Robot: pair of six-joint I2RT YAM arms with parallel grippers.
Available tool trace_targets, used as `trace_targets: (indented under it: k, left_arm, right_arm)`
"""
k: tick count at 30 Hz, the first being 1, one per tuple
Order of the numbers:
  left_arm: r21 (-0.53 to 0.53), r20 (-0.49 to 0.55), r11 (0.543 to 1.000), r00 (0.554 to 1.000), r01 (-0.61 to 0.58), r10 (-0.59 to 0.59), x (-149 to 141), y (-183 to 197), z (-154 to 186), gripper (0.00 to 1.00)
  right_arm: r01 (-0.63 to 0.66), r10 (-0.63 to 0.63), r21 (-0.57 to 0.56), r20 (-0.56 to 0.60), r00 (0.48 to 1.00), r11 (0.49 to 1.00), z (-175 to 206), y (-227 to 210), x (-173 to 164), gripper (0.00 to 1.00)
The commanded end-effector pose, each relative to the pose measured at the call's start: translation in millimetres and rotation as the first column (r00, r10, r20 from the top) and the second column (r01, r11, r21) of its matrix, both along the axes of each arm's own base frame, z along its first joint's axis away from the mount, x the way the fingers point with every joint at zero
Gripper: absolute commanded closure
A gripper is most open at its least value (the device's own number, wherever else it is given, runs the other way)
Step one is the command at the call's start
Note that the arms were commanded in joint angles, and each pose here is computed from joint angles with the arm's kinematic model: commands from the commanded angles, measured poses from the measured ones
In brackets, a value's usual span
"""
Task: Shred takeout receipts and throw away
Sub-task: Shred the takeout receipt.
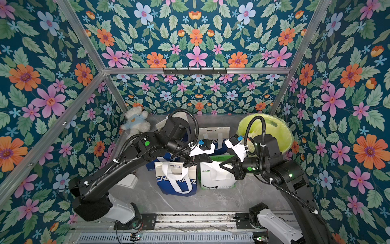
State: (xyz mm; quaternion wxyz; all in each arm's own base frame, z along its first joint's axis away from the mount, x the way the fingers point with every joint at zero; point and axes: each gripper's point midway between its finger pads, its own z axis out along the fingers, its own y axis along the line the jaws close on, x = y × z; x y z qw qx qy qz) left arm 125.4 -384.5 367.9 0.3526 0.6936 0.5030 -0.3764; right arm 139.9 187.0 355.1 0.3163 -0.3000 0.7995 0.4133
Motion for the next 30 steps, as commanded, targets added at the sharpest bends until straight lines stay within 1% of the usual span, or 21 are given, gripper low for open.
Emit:
trace_targets:
  k: [1,3,4,5,7,9,12,18,24,30]
  left_arm:
    - [-0.083,0.015,0.996,1.0,-0.014,0.015,2,-5,15,1.0]
    - [-0.111,0.007,0.994,1.0,-0.018,0.019,1,-5,17,1.0]
    - [-0.126,0.002,0.992,1.0,-0.02,0.02,1,-5,18,1.0]
    - [-0.139,-0.001,0.99,1.0,-0.017,0.017,-1,-5,19,1.0]
    - [-0.17,-0.008,0.985,1.0,-0.02,0.019,-2,-6,22,1.0]
    - [-0.19,-0.013,0.982,1.0,-0.018,0.016,-3,-6,24,1.0]
    - [-0.207,-0.017,0.978,1.0,-0.012,0.009,-4,-6,27,1.0]
    - [-0.205,-0.027,0.979,1.0,-0.003,-0.003,-5,-9,25,1.0]
    - [-0.194,-0.041,0.981,0.999,-0.002,-0.006,-4,-11,21,1.0]
    - [-0.191,-0.043,0.982,0.999,-0.004,-0.004,-4,-11,20,1.0]
  right_arm:
    - [0.015,-0.016,0.023,0.056,0.998,1.0,8,1,5,0.62]
    - [0.01,-0.014,0.056,0.08,0.997,0.998,15,2,4,0.58]
    - [0.008,-0.014,0.076,0.09,0.996,0.997,19,3,5,0.58]
    - [-0.001,-0.009,0.097,0.1,0.995,0.995,24,5,4,0.6]
    - [-0.016,0.002,0.126,0.105,0.994,0.992,30,8,3,0.67]
    - [-0.021,0.008,0.127,0.097,0.995,0.992,30,9,4,0.73]
    - [-0.023,0.013,0.121,0.087,0.996,0.992,28,11,6,0.76]
    - [-0.002,-0.007,0.112,0.082,0.997,0.994,22,10,11,0.76]
    - [0.007,-0.02,0.132,0.099,0.995,0.991,26,10,13,0.78]
    - [-0.007,-0.01,0.149,0.109,0.994,0.989,32,12,12,0.76]
